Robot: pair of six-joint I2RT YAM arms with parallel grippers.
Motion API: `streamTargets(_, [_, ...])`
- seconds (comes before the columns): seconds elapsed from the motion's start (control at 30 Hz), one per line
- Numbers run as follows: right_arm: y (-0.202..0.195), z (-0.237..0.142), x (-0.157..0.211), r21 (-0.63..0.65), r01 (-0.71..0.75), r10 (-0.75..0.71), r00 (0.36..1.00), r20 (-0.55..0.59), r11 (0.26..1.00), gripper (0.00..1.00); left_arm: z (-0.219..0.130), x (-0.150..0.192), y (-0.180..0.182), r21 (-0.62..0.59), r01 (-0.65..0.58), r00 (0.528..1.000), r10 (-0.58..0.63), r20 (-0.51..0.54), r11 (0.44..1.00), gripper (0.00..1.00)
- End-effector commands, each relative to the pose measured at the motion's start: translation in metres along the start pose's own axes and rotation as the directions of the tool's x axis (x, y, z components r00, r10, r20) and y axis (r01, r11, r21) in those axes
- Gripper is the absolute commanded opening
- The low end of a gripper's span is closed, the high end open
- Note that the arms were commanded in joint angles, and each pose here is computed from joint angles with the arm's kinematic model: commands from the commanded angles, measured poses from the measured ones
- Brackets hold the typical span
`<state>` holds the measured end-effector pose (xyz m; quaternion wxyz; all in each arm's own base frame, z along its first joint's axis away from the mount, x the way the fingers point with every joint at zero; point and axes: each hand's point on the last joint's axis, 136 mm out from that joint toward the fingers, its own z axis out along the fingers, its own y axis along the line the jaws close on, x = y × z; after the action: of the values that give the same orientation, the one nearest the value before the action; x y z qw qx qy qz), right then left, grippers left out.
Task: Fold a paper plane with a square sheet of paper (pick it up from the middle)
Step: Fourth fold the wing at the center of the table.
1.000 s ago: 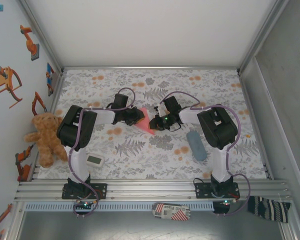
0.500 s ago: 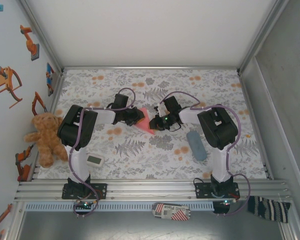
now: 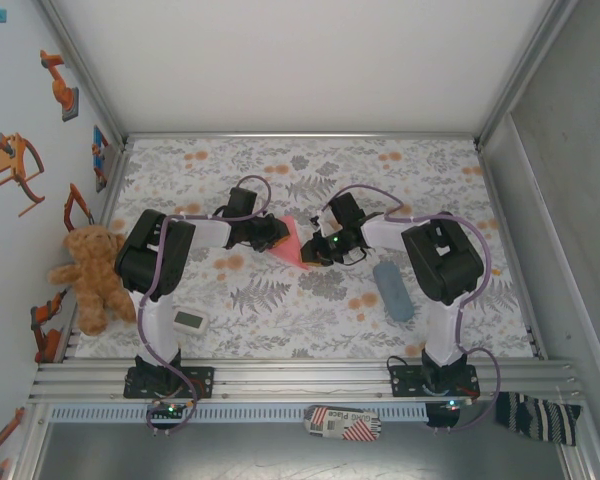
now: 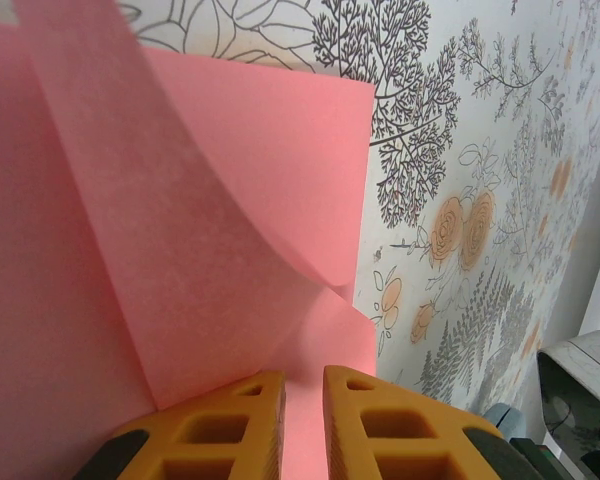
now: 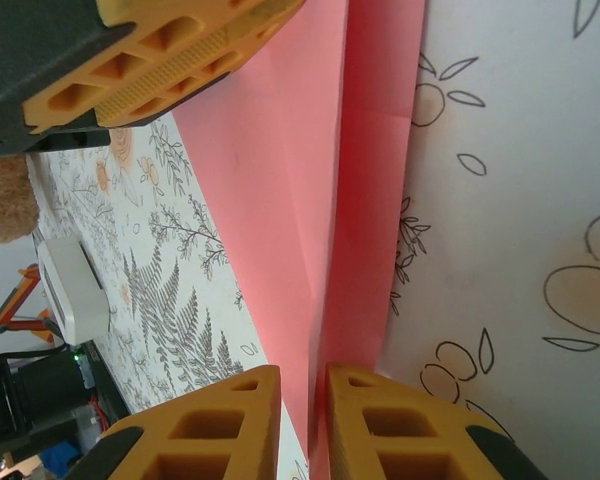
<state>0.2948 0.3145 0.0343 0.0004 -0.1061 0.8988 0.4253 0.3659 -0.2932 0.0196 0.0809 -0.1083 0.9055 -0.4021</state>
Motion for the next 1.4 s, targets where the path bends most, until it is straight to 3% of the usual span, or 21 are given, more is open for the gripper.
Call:
streamTargets(0.0, [0.002,-0.004,0.008,-0.003,-0.036,0.036,0.999,-0.015,0.999,0.18,0.004,0.003,0.012,-0.035,0.005,1.0,-0.006,-0.025,0.999,0.2])
streamTargets(0.37, [-0.01,0.003,0.013,0.011,-0.061,0.062,0.998,-0.034,0.998,0.12,0.001,0.002,0.005,-0.019,-0.004,1.0,0.003,-0.023,1.0,0.21])
streamTargets(0.83, [-0.028,0.01,0.02,0.056,-0.062,0.065,0.997,-0.052,0.997,0.12,-0.025,-0.006,-0.044,0.102,-0.058,0.998,0.056,0.02,0.993,0.28])
streamTargets(1.37, [-0.033,0.01,0.021,0.074,-0.044,0.047,0.998,-0.049,0.996,0.12,-0.03,0.028,-0.035,0.091,-0.07,0.997,0.072,-0.009,0.993,0.29])
